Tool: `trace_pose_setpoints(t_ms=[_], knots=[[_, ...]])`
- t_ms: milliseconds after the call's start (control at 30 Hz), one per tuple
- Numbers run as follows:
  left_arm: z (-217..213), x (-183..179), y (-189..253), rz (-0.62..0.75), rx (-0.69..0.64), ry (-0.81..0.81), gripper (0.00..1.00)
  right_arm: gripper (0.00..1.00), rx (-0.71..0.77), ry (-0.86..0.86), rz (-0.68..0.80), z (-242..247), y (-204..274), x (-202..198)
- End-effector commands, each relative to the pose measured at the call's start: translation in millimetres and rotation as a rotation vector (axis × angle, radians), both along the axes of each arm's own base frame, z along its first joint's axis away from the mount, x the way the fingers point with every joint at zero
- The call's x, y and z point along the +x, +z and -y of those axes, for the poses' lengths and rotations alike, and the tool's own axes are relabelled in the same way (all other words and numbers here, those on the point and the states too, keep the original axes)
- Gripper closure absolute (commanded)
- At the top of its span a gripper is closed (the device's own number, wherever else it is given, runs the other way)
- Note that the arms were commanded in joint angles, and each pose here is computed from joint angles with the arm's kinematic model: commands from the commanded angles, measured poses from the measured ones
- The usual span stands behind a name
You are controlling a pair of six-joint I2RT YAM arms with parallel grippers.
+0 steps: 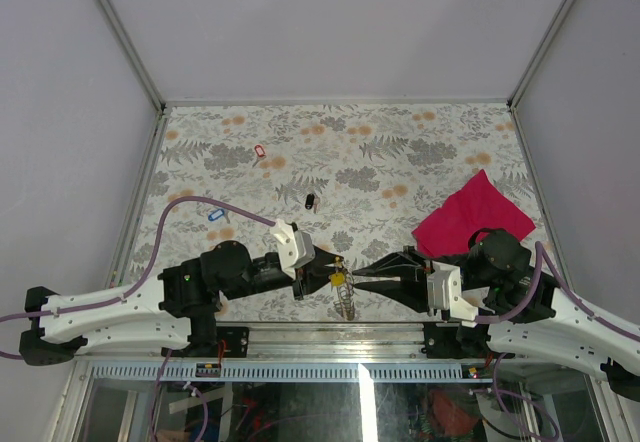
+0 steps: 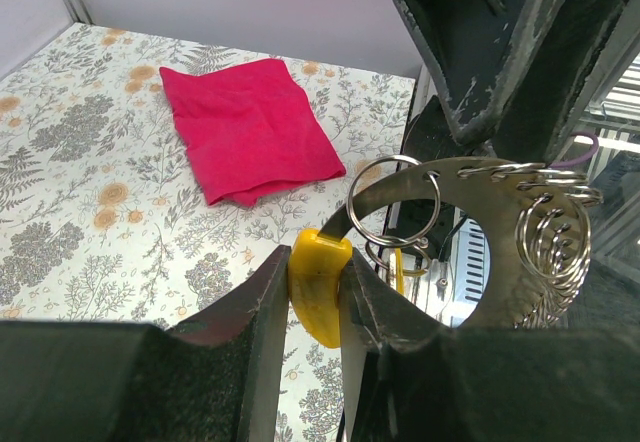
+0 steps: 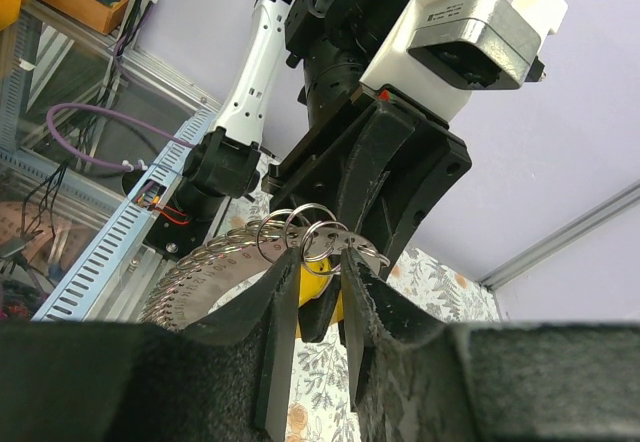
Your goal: Put the keys on the keyring
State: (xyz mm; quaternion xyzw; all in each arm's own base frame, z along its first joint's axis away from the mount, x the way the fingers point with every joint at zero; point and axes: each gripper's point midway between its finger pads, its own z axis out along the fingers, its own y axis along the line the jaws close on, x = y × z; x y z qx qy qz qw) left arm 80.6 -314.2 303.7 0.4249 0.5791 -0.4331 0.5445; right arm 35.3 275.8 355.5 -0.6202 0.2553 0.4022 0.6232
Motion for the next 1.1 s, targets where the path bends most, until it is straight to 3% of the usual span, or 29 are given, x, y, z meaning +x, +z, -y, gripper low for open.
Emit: trace_pose_setpoints(t_ms=[0, 200, 433, 1067], knots=[[1, 0, 32, 0.030, -0.083, -0.007, 1.00, 0.71, 0.039, -0.013, 0.016, 0, 14, 2], [1, 0, 30, 0.030, -0.079, -0.008, 1.00, 0.76, 0.043, -0.022, 0.010, 1, 15, 3], [1, 1, 31, 0.030, -0.083, -0.006, 1.00, 0.68, 0.027, -0.011, 0.005, 1, 11, 0], [4, 2, 29, 0.028, -0.075, -0.002, 1.00, 0.68, 0.008, -0.003, 0.019, -3, 8, 1]])
